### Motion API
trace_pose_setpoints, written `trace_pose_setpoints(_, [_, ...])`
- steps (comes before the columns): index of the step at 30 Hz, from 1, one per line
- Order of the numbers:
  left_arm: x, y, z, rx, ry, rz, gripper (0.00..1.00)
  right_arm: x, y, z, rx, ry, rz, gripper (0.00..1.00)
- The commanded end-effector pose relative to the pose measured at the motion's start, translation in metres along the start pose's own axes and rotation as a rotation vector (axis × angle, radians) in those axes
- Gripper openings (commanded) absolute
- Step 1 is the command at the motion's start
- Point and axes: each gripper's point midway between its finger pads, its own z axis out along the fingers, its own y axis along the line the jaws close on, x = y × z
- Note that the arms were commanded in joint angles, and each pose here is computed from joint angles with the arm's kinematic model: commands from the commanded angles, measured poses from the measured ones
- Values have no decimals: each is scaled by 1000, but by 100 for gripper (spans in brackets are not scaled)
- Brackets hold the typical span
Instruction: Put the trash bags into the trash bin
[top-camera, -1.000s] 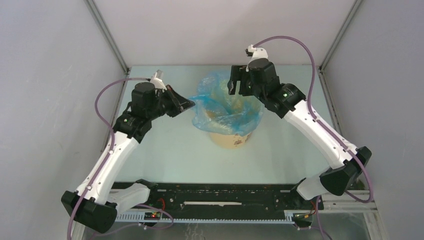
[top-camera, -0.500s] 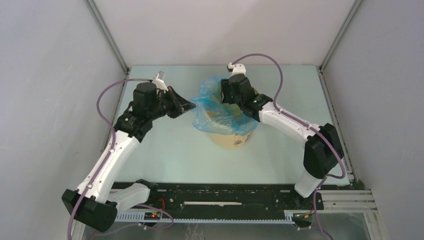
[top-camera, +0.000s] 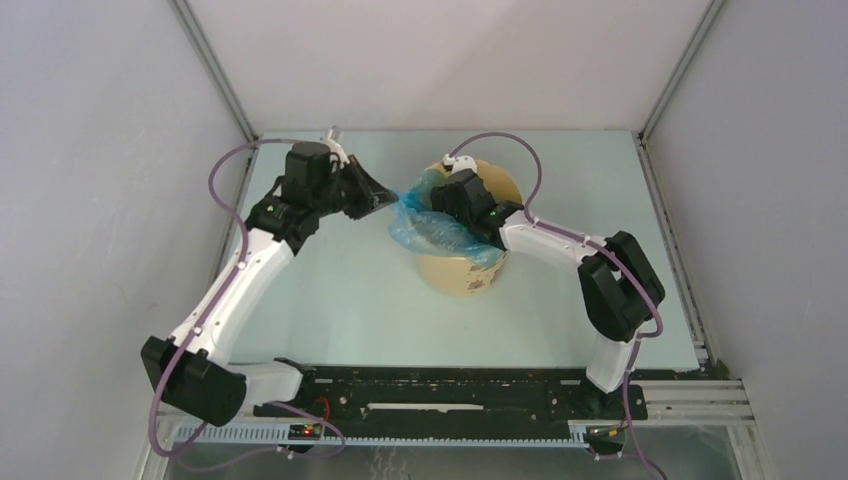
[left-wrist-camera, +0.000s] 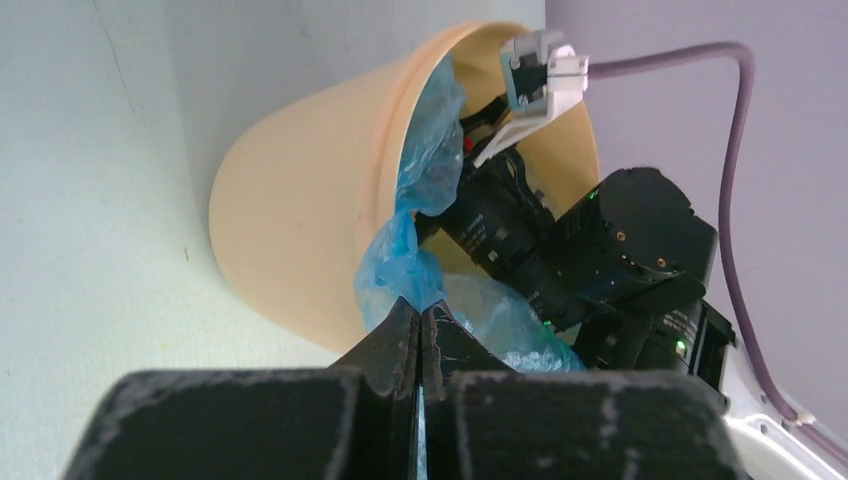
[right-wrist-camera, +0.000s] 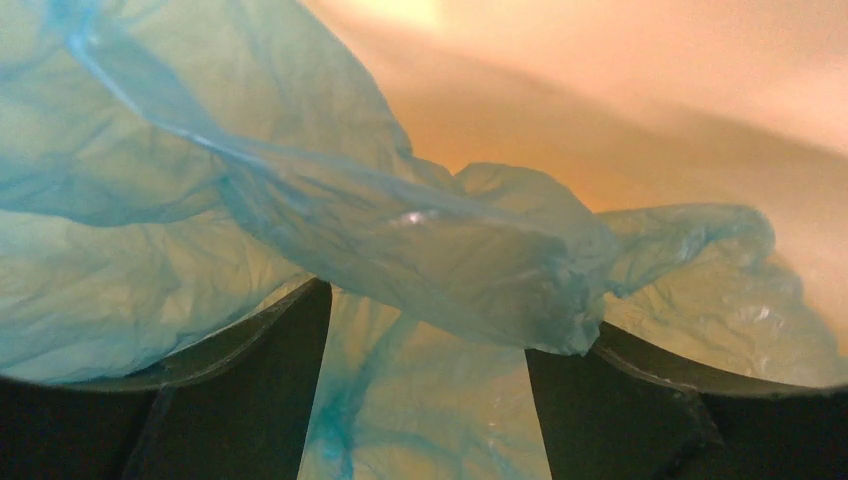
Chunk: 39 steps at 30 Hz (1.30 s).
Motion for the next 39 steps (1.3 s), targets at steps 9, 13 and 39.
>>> trace_pose_setpoints(9, [-44,-51,-3,134,-100,110,0,-90,-1,-136,-42,88,74,91])
trace_pose_setpoints(13, [-42,-55,-7,155,-96,112,0,-92,-18,-173,11,92,117,92])
trace_pose_setpoints(39, [-32,-44,-6,139,-78,72,0,-9,-25,-260,-10,175,229,52])
